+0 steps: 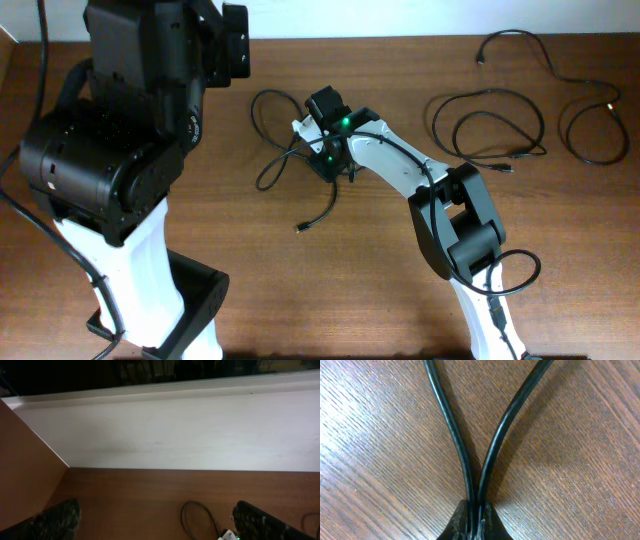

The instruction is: Untangle cables

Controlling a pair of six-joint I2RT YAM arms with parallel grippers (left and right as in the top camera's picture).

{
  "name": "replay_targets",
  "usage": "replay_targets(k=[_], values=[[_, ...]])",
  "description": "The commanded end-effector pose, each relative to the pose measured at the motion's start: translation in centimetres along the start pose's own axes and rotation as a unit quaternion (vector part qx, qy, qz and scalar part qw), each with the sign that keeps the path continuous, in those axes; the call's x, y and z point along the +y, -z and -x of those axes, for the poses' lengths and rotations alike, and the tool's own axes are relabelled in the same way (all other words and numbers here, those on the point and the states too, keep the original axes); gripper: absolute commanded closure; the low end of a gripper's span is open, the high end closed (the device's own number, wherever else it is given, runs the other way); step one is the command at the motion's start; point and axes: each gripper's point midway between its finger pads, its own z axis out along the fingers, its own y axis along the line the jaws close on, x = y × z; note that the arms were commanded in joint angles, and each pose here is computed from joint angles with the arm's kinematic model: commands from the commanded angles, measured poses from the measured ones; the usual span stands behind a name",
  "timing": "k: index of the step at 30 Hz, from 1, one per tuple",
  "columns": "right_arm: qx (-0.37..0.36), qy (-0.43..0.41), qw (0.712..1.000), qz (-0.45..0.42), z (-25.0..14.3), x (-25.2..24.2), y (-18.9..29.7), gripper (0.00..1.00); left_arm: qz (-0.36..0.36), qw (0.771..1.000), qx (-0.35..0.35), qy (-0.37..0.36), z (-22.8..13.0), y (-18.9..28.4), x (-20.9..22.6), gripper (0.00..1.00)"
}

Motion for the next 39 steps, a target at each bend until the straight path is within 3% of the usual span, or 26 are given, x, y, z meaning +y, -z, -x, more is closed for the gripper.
replay_targets(k=[1,4,6,8,13,15,16,18,19,21,24,25,29,39], values=[[0.051,-0.009,0.999,0.011,-3.3,0.5,-2.7,0.96,0.011,1.0,-0.004,-0.004,0.2,0.3,0.7,0.01],[-0.014,-0.015,1.0,-0.012,1.0,-1.5,3.6,0.96,0.011,1.0,-0.003,-0.005,0.1,0.3,0.7,0.01],[-0.103,-0.03,0.993,-0.045,5.0,-4.2,12.0,0.96,0.012,1.0,-0.001,-0.007,0.0,0.1,0.6,0.01],[-0.155,-0.052,0.984,-0.072,6.1,-6.5,17.4,0.96,0.012,1.0,0.002,-0.008,-0.1,-0.2,0.4,0.01],[-0.193,-0.215,0.941,-0.177,0.7,-14.6,28.2,0.96,0.013,1.0,0.011,-0.013,-0.4,-1.1,0.0,0.01],[-0.197,-0.353,0.888,-0.218,-4.1,-18.8,31.6,0.96,0.013,1.0,0.011,-0.013,-0.4,-1.1,0.0,0.01],[-0.195,-0.438,0.844,-0.242,-6.8,-20.7,32.7,0.96,0.013,1.0,0.011,-0.013,-0.4,-1.1,0.0,0.01],[-0.184,-0.642,0.678,-0.307,-15.1,-24.1,35.3,0.96,0.013,1.0,0.011,-0.014,-0.4,-1.1,0.0,0.01],[-0.173,-0.733,0.569,-0.332,-20.1,-24.9,36.3,0.96,0.013,1.0,0.011,-0.014,-0.4,-1.1,0.0,0.01],[-0.155,-0.794,0.466,-0.358,-25.3,-25.4,37.3,0.96,0.013,1.0,0.011,-0.014,-0.4,-1.1,0.0,0.01],[-0.136,-0.861,0.281,-0.402,-33.2,-24.7,39.4,0.96,0.013,1.0,0.01,-0.013,-0.4,-1.1,0.0,0.01],[-0.131,-0.87,0.251,-0.404,-34.8,-24.6,39.8,0.96,0.013,1.0,0.01,-0.013,-0.4,-1.1,0.0,0.01],[-0.105,-0.876,0.201,-0.425,-38.6,-24.2,40.2,0.96,0.013,1.0,0.01,-0.013,-0.4,-1.1,0.0,0.01],[-0.039,-0.878,0.208,-0.43,-42.8,-23.5,28.6,0.96,0.013,1.0,0.01,-0.013,-0.4,-1.0,0.0,0.01]])
